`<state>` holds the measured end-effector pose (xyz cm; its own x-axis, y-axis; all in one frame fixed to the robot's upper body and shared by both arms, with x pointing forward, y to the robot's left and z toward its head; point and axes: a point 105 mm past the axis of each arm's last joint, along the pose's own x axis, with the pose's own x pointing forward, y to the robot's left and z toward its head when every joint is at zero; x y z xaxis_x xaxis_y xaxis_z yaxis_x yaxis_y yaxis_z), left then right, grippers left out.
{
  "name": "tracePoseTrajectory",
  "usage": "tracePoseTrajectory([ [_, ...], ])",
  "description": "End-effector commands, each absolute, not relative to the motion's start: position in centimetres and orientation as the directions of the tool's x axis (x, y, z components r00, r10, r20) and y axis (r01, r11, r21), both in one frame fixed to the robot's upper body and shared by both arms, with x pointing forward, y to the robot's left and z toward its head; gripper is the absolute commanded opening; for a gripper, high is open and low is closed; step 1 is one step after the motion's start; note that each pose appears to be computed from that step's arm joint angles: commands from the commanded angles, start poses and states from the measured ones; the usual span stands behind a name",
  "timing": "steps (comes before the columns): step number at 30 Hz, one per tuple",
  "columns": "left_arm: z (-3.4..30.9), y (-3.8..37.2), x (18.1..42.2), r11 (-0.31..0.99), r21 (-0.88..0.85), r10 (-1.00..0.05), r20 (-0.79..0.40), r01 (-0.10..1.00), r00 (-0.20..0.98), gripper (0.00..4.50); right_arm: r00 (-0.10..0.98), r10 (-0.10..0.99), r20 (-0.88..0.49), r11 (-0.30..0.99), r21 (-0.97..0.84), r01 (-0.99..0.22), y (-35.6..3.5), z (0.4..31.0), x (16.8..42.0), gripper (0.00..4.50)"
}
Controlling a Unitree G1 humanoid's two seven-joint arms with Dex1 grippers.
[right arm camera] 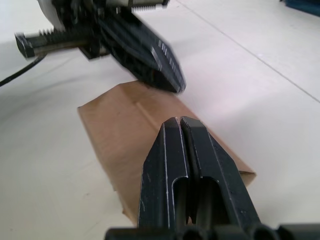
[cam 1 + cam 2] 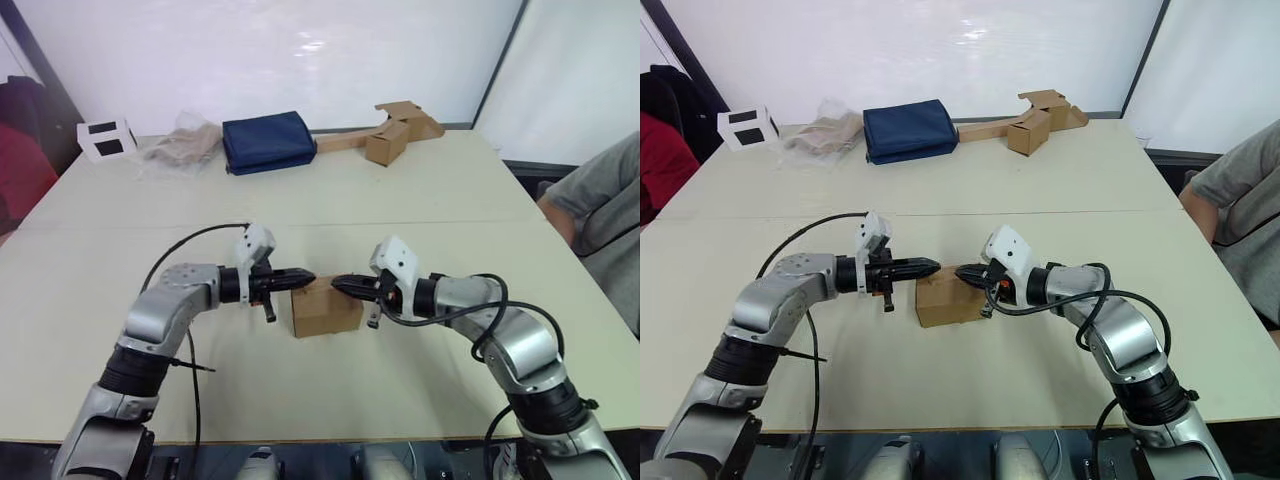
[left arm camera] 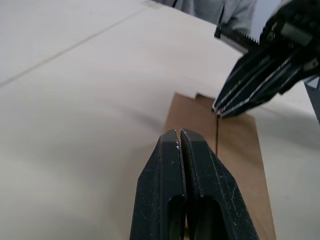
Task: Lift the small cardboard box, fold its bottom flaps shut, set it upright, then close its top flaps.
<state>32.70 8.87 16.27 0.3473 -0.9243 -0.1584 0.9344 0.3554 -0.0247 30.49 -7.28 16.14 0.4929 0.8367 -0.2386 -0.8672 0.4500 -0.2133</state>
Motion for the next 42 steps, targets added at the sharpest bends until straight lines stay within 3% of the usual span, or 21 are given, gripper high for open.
tracePoseTrajectory([
  [1, 17.8, 8.2, 32.0, 0.314, 0.049, -0.935, -0.155, 0.948, 0.318, 0.08, 0.502, 0.841, -0.202, 0.448, -0.26, -0.855, -6.8, 17.0, 30.9, 0.0],
  [10, 14.9, 8.1, 31.3, 0.285, 0.097, -0.911, -0.282, 0.954, 0.301, 0.08, 0.485, 0.832, -0.268, 0.409, -0.293, -0.864, -6.2, 15.1, 30.7, 0.0],
  [15, 13.8, 8.5, 32.0, 0.325, 0.118, -0.88, -0.326, 0.938, 0.346, 0.08, 0.484, 0.821, -0.304, 0.394, -0.312, -0.864, -6.2, 14.2, 30.6, 0.0],
  [22, 13.9, 8.5, 31.9, 0.322, 0.115, -0.885, -0.316, 0.94, 0.342, 0.08, 0.496, 0.805, -0.325, 0.395, -0.329, -0.858, -6.6, 13.4, 30.9, 0.0],
  [24, 14.1, 8.7, 32.1, 0.35, 0.097, -0.882, -0.301, 0.932, 0.363, 0.08, 0.503, 0.808, -0.307, 0.411, -0.318, -0.854, -6.6, 13.6, 31.0, 0.0],
  [28, 17.4, 9.0, 32.8, 0.425, 0.021, -0.897, -0.121, 0.905, 0.424, 0.08, 0.526, 0.827, -0.2, 0.469, -0.271, -0.841, -6.6, 15.5, 31.2, 0.0],
  [31, 18.9, 11.0, 34.3, 0.581, 0.028, -0.811, -0.067, 0.813, 0.582, 0.08, 0.548, 0.834, -0.068, 0.527, -0.2, -0.826, -7.0, 17.9, 31.3, 0.0],
  [37, 18.0, 14.8, 33.2, 0.665, 0.081, -0.736, -0.099, 0.742, 0.67, 0.08, 0.601, 0.798, 0.043, 0.602, -0.06, -0.796, -10.1, 19.7, 30.4, 0.0],
  [42, 13.7, 18.1, 31.6, 0.681, 0.044, -0.695, -0.273, 0.731, 0.665, 0.08, 0.654, 0.756, -0.016, 0.655, 0.029, -0.755, -13.5, 18.2, 28.9, 0.0],
])
